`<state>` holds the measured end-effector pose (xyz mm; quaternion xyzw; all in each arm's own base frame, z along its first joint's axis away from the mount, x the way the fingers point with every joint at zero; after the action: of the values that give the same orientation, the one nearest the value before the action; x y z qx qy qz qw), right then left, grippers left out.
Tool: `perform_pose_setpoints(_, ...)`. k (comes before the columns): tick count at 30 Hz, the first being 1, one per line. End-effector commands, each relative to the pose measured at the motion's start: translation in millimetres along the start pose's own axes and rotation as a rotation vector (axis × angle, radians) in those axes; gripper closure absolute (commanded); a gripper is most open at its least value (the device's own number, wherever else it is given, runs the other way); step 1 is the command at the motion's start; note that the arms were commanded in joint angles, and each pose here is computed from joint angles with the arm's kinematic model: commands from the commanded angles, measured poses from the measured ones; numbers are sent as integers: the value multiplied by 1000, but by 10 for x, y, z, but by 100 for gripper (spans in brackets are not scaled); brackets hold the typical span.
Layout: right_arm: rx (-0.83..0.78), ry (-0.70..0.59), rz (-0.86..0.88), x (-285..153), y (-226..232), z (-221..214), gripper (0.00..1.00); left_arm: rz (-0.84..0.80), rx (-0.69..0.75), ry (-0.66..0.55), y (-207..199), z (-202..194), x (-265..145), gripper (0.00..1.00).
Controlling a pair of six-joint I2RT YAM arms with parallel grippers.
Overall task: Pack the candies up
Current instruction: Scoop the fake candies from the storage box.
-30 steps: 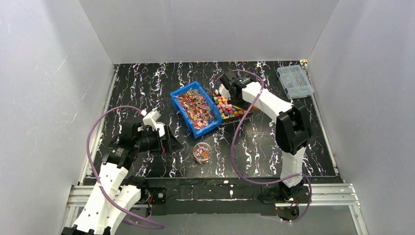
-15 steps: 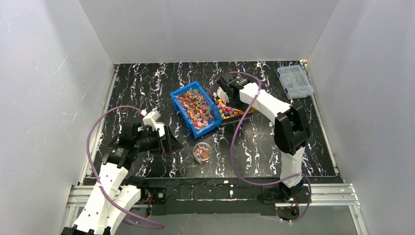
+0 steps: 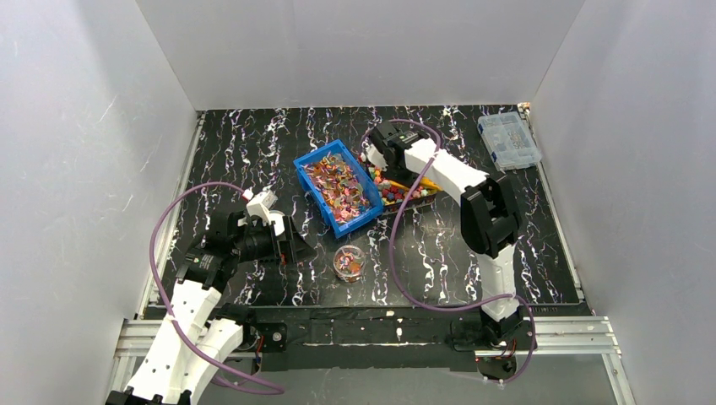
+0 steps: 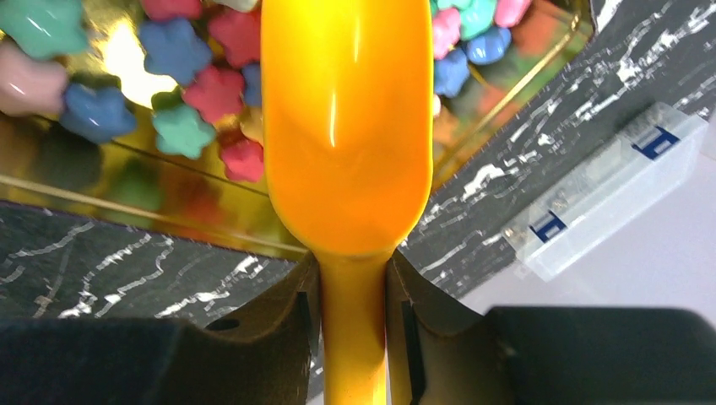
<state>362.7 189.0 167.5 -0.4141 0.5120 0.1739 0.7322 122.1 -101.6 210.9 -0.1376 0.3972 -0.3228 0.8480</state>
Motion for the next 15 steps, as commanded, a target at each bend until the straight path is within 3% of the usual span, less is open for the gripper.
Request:
perform_pose_setpoints(1, 73, -97, 93, 105, 101, 181, 99, -1, 4, 6, 8, -16, 15, 2)
perform_pose_setpoints(15, 287, -320, 192, 259, 115, 214, 99, -11, 5, 9, 1, -17, 15, 2)
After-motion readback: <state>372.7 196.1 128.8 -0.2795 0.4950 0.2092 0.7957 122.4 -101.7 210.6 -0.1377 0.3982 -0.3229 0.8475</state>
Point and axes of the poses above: each gripper's point midway between its finger pads, its own x axis out along the fingers, its own y axis along the line the jaws close on, z = x × y, the point moved 7 cm from there along -x, back along the fingers, and after that the axes turned 14 degrees about x, right-handed, at the moved point
